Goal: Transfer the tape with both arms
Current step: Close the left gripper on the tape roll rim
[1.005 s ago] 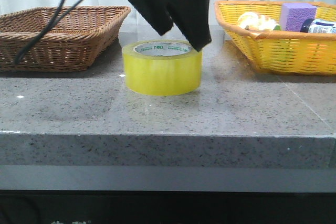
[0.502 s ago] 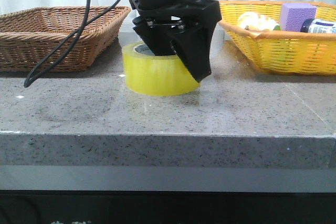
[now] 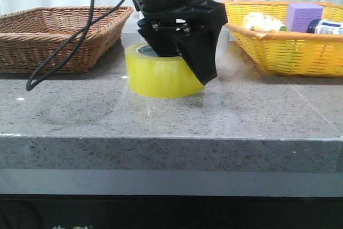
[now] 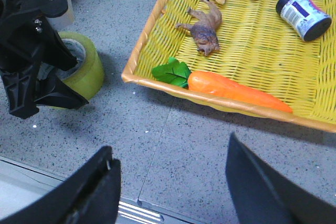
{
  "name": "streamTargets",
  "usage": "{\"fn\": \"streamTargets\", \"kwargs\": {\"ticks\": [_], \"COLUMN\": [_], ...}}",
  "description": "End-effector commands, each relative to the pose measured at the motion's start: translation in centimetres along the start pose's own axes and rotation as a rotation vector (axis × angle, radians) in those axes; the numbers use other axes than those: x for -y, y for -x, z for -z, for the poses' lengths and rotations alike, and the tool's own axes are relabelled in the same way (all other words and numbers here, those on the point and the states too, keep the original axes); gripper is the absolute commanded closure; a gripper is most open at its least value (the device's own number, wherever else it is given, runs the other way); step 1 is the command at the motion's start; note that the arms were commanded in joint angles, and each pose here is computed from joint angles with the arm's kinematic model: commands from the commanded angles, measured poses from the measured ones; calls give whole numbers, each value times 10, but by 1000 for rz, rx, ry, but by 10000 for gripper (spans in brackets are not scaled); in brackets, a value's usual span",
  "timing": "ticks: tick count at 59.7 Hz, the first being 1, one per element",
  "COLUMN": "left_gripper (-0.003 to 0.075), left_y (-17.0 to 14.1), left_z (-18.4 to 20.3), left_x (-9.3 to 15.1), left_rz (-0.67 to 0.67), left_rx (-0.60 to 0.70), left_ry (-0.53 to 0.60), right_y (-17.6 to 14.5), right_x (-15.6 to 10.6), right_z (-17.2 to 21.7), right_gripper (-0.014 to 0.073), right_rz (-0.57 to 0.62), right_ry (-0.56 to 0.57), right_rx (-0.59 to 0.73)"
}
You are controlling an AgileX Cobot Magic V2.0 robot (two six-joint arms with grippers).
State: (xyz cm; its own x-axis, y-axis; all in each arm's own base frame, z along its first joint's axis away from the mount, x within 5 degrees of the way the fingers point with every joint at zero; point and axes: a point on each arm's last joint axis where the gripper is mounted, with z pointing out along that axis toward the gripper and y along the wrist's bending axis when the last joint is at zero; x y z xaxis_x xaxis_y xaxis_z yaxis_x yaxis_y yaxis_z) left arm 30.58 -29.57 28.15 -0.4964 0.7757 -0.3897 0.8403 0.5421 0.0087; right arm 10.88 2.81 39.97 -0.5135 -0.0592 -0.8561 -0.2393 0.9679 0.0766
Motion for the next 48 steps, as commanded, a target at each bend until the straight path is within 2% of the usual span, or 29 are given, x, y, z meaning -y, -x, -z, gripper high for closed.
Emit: {"fn": "streamTargets", "kwargs": {"ticks": [1, 7, 12, 23, 27, 30, 48], "left_gripper": [226, 233, 283, 557, 625, 644, 643], "left_y": [11, 10, 9, 8, 8, 8, 7], "left_z": [28, 24, 22, 21, 21, 21, 25], "left_x": [4, 4, 4, 5, 5, 5, 5], "left_rz": [-5, 0, 1, 1, 1, 1, 6], "left_rx": [111, 93, 77, 64, 64, 64, 69], "left_ry": [14, 5, -1, -4, -4, -4, -4], "right_y": [12, 12, 12, 12, 12, 12, 12], "right_x": [0, 0, 0, 0, 0, 0, 0], "right_z": [6, 6, 6, 6, 6, 6, 6], "right_gripper": [128, 128, 128, 128, 128, 128, 128], "right_rz": [1, 1, 1, 1, 1, 1, 1], "right_ry": [-2, -2, -2, -2, -2, -2, -2], "right_rx": [105, 105, 105, 105, 105, 105, 105]}}
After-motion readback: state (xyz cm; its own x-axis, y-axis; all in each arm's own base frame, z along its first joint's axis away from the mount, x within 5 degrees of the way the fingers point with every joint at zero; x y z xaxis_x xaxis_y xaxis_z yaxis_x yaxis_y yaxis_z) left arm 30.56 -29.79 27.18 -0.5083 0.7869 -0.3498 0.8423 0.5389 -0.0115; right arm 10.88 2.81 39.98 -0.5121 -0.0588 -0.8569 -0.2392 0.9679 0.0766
